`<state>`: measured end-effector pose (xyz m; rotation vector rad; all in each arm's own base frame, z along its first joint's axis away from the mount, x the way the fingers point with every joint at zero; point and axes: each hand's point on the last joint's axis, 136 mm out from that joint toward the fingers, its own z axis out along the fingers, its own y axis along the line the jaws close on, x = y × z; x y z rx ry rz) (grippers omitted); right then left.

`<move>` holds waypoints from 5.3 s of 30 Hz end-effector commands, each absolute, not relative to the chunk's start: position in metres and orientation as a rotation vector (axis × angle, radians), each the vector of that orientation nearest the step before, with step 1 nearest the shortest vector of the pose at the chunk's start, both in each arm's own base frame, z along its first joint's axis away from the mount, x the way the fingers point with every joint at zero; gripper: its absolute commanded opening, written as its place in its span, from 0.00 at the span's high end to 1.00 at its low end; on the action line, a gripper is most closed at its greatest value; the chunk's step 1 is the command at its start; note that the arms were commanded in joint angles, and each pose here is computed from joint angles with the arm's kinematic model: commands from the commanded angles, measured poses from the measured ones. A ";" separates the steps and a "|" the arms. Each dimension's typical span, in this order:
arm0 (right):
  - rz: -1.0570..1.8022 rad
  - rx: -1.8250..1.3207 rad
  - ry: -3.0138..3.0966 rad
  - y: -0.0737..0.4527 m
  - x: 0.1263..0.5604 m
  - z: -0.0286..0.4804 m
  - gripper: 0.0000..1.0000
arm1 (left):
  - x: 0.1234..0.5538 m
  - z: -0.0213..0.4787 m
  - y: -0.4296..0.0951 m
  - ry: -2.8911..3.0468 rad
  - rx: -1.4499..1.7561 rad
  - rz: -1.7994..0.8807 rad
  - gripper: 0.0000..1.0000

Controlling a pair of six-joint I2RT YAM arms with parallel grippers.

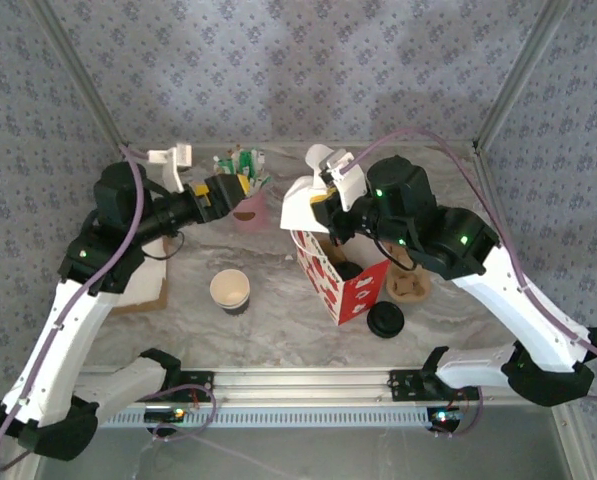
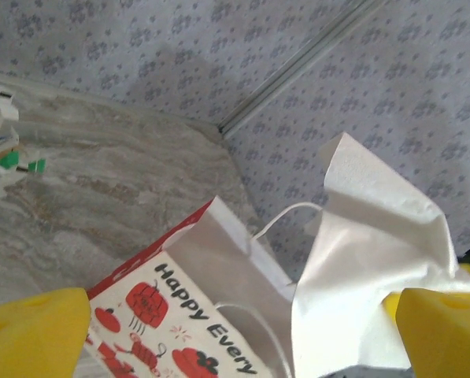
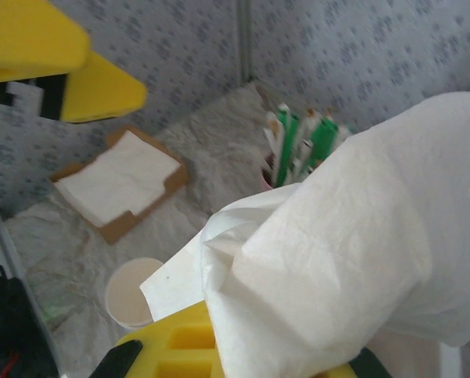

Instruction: Pack the takeout coffee

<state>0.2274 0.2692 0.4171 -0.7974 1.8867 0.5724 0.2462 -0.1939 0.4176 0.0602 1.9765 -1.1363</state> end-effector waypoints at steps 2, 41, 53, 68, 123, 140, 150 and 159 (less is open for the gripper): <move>0.436 -0.716 2.058 0.232 0.233 0.386 1.00 | 0.243 0.397 -0.207 2.017 0.144 -1.020 0.00; 0.537 -0.879 2.326 0.256 0.233 0.320 1.00 | 0.239 0.339 -0.264 2.165 0.293 -0.934 0.01; 0.688 -0.682 2.450 0.233 0.258 0.302 1.00 | 0.239 0.338 -0.265 2.166 0.298 -0.932 0.01; 0.708 -0.564 2.457 0.217 0.270 0.306 1.00 | 0.240 0.334 -0.266 2.180 0.296 -0.926 0.01; 0.588 -0.745 2.582 0.254 0.238 0.241 1.00 | 0.243 0.332 -0.268 2.183 0.295 -0.922 0.01; 0.595 -0.718 2.615 0.251 0.239 0.236 0.93 | 0.243 0.332 -0.269 2.182 0.299 -0.925 0.01; 0.617 -0.623 2.585 0.251 0.258 0.252 0.66 | 0.242 0.333 -0.268 2.182 0.300 -0.923 0.01; 0.610 -0.534 2.554 0.245 0.277 0.264 0.64 | 0.243 0.333 -0.270 2.180 0.302 -0.928 0.01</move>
